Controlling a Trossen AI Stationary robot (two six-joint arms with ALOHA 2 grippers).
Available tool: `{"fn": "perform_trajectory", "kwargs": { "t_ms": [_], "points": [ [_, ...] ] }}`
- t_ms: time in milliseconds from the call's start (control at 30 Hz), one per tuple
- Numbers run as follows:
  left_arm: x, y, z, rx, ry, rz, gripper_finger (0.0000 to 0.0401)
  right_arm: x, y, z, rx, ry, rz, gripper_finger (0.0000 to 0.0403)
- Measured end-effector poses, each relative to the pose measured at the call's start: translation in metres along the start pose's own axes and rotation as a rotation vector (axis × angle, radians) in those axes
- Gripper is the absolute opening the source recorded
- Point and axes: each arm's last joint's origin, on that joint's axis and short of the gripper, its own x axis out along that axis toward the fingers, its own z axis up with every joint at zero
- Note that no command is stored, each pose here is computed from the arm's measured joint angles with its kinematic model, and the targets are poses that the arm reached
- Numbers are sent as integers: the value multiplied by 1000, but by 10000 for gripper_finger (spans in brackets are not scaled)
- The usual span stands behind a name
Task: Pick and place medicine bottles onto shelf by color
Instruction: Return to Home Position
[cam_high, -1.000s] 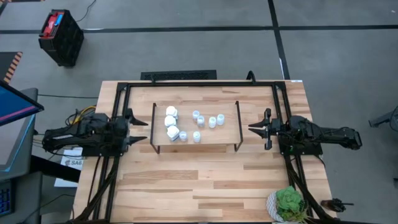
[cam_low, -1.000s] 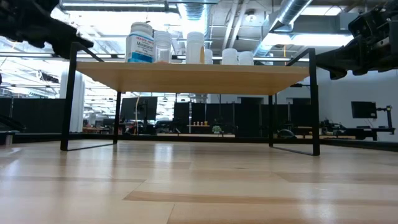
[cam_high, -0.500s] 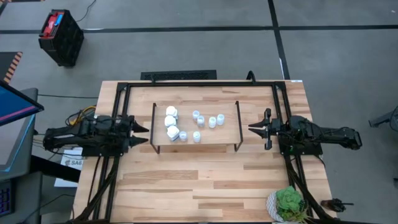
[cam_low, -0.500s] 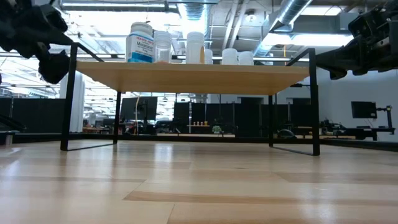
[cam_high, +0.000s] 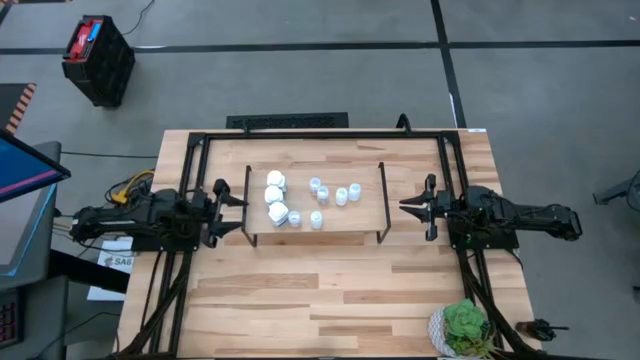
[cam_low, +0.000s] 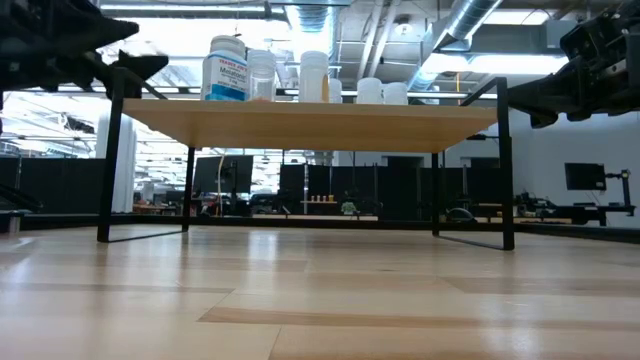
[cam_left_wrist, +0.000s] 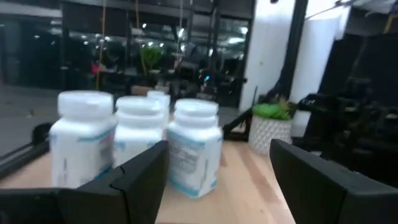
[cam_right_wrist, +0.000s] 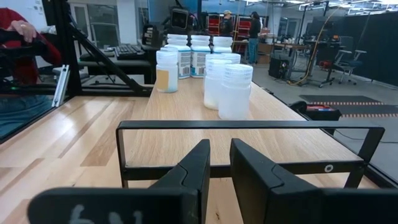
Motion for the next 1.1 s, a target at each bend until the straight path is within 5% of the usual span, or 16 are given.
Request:
{"fn": "perform_trajectory", "kwargs": {
  "t_ms": [233, 1100],
  "points": [
    [-1, 2, -10, 91, 106, 30, 266, 0, 0, 0, 0, 0, 0, 86],
    [0, 3, -12, 90, 121, 56, 265, 0, 0, 0, 0, 0, 0, 86]
  ]
}}
